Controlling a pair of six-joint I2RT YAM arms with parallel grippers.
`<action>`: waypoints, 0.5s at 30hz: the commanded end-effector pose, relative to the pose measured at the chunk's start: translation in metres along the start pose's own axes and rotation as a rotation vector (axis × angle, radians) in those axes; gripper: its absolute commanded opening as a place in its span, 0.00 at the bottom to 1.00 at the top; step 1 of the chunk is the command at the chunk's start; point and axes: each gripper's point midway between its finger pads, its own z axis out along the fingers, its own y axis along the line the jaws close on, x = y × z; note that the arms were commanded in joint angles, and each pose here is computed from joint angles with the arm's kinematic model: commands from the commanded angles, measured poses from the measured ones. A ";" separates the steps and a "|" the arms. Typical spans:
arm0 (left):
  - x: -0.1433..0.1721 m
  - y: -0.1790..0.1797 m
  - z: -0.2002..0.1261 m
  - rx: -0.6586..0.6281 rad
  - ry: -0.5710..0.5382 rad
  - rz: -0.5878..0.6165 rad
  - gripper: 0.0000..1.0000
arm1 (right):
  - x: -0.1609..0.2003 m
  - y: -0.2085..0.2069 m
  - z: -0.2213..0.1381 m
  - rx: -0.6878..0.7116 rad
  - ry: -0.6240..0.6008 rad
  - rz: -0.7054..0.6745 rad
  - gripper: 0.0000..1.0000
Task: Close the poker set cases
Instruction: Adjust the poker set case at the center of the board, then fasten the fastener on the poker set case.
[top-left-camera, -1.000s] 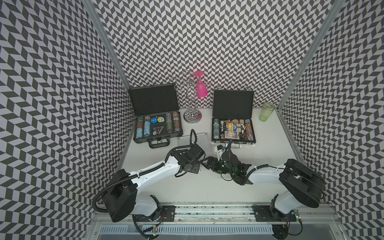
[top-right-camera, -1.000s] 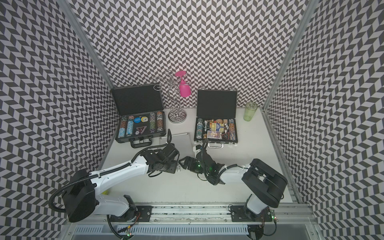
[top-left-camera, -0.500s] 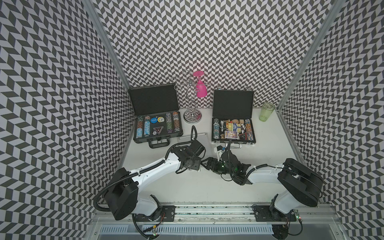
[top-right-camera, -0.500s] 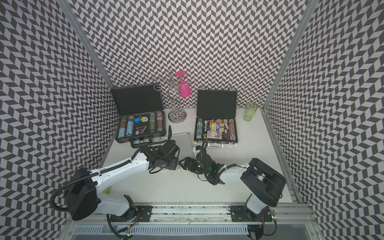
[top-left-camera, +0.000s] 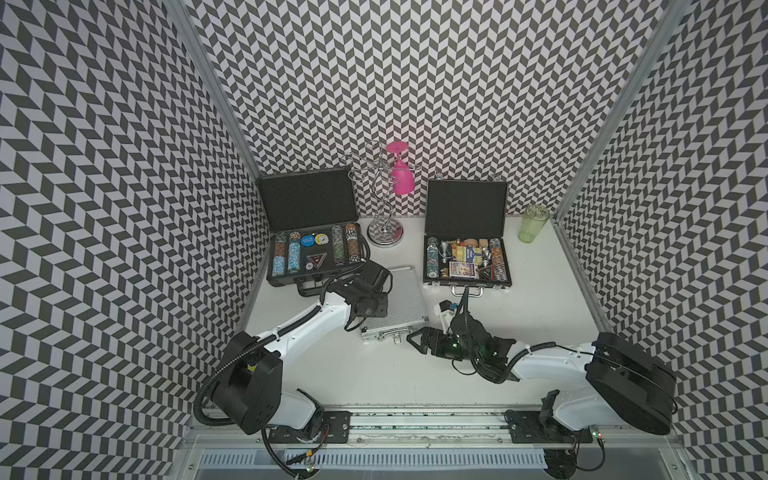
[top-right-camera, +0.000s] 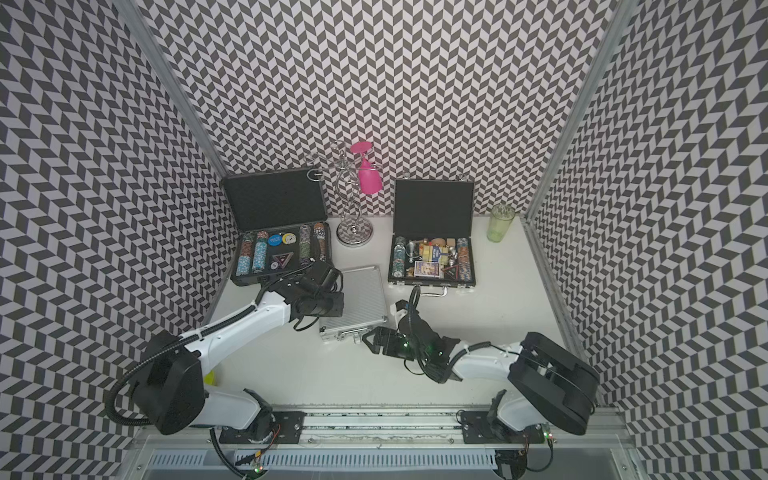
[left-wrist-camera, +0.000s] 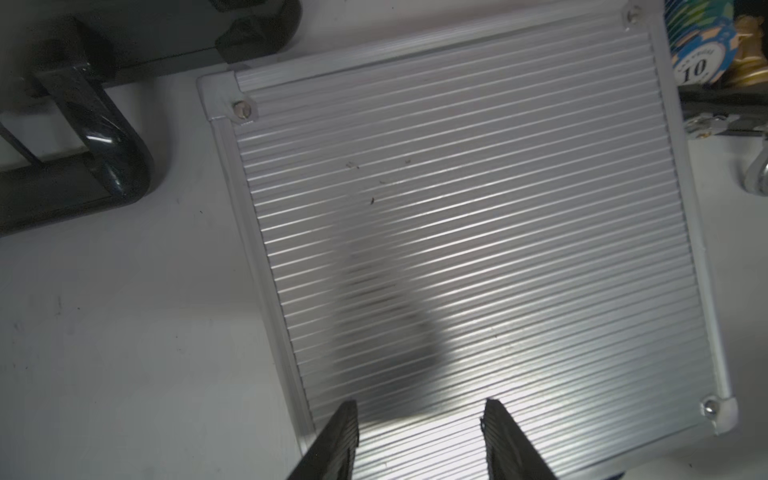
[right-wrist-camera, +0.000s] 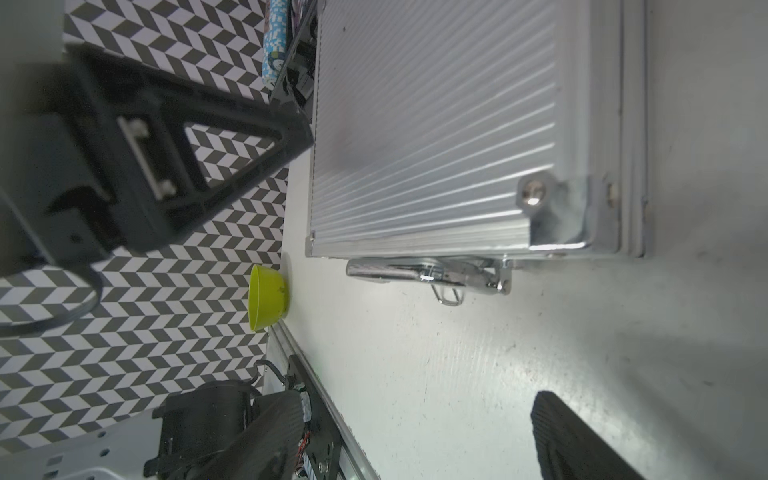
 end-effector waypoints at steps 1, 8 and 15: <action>-0.020 -0.012 -0.001 0.047 -0.042 -0.010 0.51 | 0.001 0.005 0.002 -0.004 -0.025 -0.053 0.89; -0.016 -0.014 0.004 0.064 -0.021 -0.010 0.50 | 0.005 0.018 0.029 -0.002 -0.002 -0.108 0.99; -0.013 -0.010 0.006 0.077 -0.010 -0.023 0.49 | 0.004 0.015 0.054 0.064 0.015 -0.146 0.99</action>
